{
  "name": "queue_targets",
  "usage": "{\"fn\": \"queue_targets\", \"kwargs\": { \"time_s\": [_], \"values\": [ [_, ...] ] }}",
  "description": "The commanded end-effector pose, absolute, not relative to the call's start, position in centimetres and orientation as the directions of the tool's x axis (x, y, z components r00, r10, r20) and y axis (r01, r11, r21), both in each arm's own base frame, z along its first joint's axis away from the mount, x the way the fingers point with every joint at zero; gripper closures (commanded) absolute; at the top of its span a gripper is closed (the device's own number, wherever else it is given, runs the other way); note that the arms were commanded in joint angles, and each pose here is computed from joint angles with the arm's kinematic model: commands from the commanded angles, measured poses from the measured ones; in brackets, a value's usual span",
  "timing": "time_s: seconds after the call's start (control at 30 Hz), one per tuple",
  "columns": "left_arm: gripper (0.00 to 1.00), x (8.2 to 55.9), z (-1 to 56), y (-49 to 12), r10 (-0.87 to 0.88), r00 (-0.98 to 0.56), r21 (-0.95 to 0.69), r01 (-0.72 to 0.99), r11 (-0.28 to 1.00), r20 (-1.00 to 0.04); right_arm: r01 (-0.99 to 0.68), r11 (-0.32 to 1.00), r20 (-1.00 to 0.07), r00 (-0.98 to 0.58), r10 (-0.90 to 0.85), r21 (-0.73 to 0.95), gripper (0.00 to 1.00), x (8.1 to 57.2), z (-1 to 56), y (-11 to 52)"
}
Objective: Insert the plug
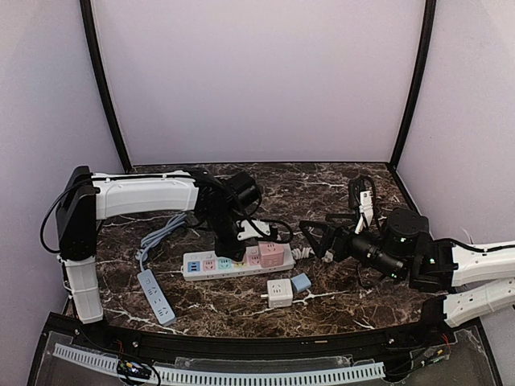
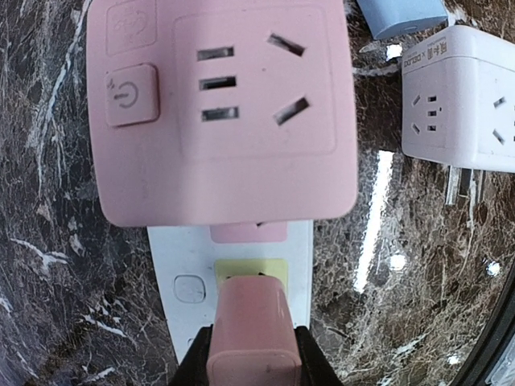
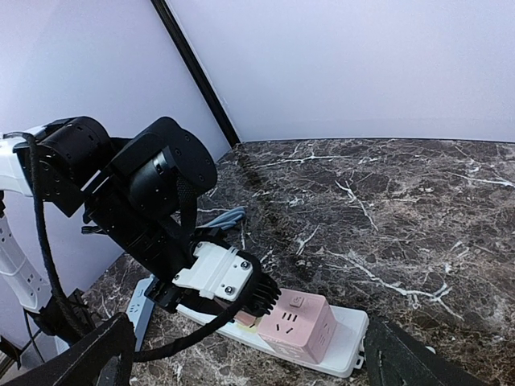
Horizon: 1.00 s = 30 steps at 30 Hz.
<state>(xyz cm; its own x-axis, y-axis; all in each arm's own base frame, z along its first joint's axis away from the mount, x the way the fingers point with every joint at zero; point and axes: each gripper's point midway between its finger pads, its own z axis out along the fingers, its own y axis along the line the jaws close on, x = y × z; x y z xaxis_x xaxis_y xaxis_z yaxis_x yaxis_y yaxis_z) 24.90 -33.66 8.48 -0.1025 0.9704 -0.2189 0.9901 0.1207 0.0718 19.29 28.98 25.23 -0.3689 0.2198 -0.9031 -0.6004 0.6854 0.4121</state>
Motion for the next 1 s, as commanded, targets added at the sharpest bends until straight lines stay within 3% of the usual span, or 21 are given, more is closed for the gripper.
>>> {"fn": "queue_targets", "kwargs": {
  "time_s": [0.0, 0.97],
  "values": [
    [0.99, 24.7, 8.0, -33.4, 0.975, -0.091, 0.073, 0.991, 0.108, -0.204, -0.607, 0.674, -0.903, -0.35, 0.25, 0.422, 0.01, 19.5, 26.3, 29.0],
    [0.99, 25.6, 6.1, -33.2, 0.978, -0.117, 0.087, 0.987, 0.134, -0.172, -0.614, 0.669, -0.905, -0.349, 0.245, 0.418, 0.01, 19.4, 26.3, 29.1]
  ]
}}
